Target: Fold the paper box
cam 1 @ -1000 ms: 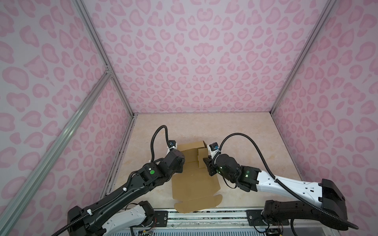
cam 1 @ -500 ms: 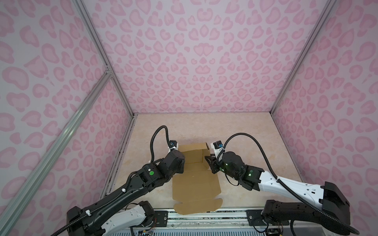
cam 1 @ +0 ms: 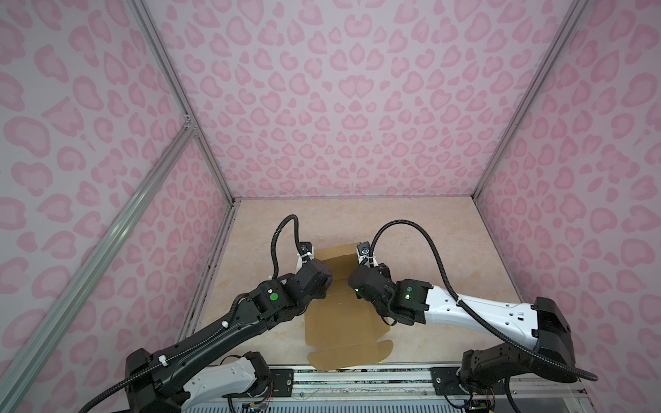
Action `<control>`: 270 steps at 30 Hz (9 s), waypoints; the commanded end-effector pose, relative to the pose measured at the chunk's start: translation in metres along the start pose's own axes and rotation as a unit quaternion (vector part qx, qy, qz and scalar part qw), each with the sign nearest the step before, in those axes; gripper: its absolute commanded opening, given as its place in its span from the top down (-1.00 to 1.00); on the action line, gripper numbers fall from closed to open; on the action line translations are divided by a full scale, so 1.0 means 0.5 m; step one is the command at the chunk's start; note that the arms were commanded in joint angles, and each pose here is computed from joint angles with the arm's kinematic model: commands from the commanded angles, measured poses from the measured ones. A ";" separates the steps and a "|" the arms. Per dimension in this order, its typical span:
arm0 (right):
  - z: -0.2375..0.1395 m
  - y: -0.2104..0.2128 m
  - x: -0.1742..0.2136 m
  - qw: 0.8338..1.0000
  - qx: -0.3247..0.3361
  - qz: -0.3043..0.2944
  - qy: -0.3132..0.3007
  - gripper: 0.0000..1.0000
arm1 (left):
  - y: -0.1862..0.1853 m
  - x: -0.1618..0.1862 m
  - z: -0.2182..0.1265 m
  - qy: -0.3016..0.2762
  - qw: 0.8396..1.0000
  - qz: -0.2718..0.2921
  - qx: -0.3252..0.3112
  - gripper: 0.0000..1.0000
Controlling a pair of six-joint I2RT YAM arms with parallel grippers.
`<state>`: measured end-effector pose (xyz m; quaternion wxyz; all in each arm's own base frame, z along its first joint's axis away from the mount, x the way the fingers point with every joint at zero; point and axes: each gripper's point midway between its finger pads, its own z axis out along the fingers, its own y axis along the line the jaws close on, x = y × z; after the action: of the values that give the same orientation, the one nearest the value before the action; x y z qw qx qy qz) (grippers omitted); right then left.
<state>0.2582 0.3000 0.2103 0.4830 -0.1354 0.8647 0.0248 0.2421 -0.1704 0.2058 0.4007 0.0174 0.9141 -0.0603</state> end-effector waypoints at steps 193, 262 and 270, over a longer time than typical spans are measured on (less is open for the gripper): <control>-0.110 -0.095 -0.006 0.985 -0.075 0.153 0.027 -0.09 | -0.053 0.114 0.127 0.141 0.987 0.023 0.075 0.39; 0.049 0.057 0.111 0.947 -0.208 -0.022 0.244 -0.08 | 0.106 0.031 0.029 0.076 0.991 -0.090 0.055 -0.13; 0.031 0.056 0.076 0.954 -0.210 -0.048 0.207 -0.08 | 0.108 0.038 0.027 0.077 0.991 -0.098 0.057 -0.13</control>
<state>0.2463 0.3149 0.1542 0.2257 -0.2532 0.9278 0.1555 0.2451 -0.1191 0.1780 0.3198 -0.0385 0.9356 -0.1446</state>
